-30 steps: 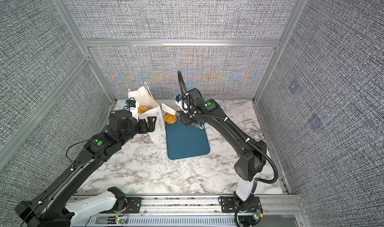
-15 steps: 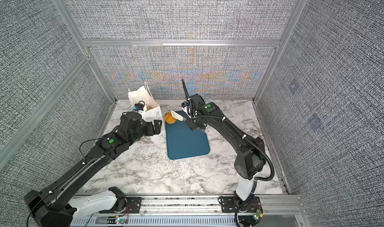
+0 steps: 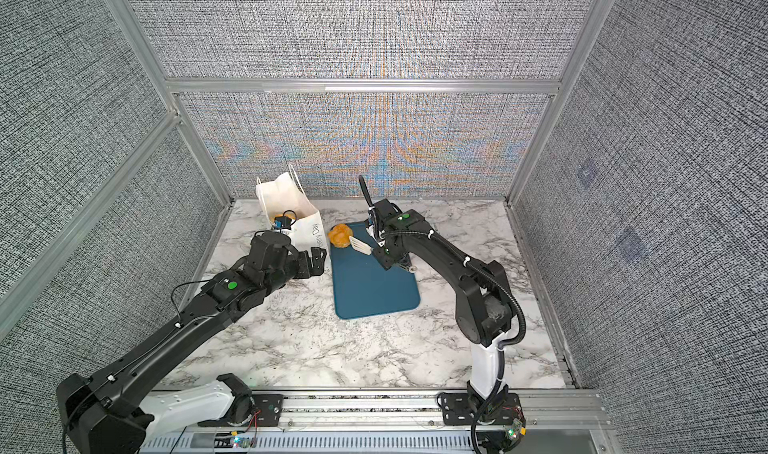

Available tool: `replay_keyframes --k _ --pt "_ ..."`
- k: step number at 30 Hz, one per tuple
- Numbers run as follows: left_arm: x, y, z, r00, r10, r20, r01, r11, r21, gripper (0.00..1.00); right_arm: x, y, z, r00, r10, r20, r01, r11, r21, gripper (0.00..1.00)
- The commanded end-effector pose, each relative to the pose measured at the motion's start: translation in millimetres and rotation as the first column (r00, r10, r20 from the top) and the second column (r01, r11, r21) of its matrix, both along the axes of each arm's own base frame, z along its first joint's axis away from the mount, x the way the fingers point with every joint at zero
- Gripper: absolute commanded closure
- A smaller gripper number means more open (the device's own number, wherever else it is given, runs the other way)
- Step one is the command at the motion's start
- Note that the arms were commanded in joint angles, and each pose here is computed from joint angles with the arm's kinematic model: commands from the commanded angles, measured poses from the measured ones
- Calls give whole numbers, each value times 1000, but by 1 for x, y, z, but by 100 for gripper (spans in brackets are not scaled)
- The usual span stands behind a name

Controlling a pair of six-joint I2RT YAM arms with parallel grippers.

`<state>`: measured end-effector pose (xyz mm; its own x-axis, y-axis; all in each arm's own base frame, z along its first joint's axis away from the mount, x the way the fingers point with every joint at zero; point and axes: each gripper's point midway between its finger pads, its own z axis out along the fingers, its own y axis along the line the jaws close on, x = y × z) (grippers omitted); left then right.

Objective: Place the fake bread into the paper bag

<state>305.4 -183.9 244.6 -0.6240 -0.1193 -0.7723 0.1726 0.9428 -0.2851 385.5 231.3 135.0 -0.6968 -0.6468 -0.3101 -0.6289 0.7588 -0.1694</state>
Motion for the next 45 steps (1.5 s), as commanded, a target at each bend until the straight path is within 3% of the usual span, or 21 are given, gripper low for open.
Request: replay_keyframes --k 1,22,45 --pt "3 1 3 1000 24 19 -24 999 -21 1 4 -1 -2 1000 -23 -1 23 1000 -17 39" --pt "3 -6 -33 997 11 -70 -11 1000 1 1 28 28 -38 998 -23 -58 20 998 -53 38" --pt "2 -6 -38 996 -8 -84 11 999 44 1 47 58 -57 995 -81 -60 79 996 -37 36"
